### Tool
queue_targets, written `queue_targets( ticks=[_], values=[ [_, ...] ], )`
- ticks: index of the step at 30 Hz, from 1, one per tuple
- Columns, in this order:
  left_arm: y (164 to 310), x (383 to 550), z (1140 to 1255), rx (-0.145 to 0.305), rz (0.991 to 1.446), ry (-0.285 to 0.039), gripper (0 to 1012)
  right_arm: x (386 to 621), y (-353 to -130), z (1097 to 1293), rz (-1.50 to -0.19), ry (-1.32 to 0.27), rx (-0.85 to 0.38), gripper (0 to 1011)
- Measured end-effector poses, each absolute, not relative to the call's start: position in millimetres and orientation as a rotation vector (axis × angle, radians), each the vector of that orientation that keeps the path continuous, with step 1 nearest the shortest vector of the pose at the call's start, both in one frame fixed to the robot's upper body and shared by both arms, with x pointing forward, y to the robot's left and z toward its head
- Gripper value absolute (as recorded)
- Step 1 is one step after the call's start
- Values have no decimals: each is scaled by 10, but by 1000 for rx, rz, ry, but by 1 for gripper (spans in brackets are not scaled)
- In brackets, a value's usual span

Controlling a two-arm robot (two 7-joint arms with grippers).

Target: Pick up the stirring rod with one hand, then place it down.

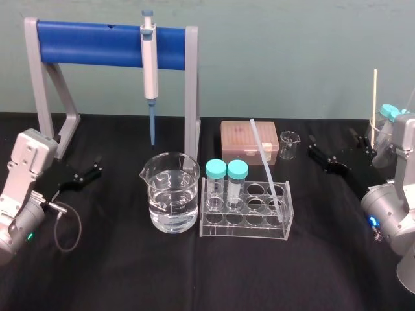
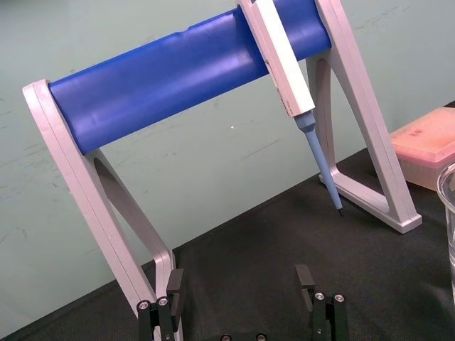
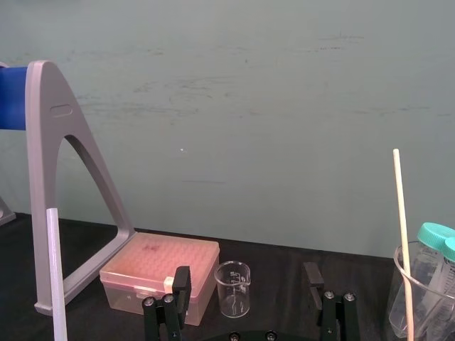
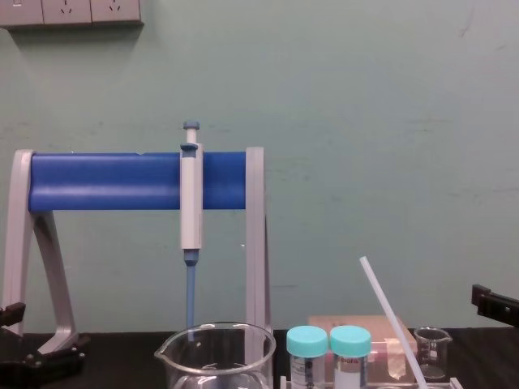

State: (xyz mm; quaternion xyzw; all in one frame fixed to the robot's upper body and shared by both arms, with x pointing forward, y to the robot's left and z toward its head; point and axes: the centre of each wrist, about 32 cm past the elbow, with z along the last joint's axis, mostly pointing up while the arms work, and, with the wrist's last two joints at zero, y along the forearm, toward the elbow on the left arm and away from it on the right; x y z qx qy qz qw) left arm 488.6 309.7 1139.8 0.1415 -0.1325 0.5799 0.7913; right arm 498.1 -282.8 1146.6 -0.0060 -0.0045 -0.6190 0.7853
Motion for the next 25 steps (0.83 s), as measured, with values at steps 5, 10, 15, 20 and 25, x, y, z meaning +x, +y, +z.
queue_targets(
  ticks=[5,10,15,20,25],
  values=[
    [3097,4886,11398,304,1248,-285,1000,4981,-2828,11466,-1335,-10,-13,1000],
    [3097,4886,11398,304,1248,-285,1000,4981,-2828,11467,-1335,-10,-12,1000],
    [3097,4886,11398,304,1248,-285,1000,4981,-2828,11467,-1335,-10,-12,1000],
    [3097,4886,11398,304,1248,-285,1000,4981,-2828,11466,-1334,-10,-12,1000],
    [3097,4886,11398,304,1248,-285,1000,4981,-2828,11467,-1335,-10,-12,1000]
  ],
)
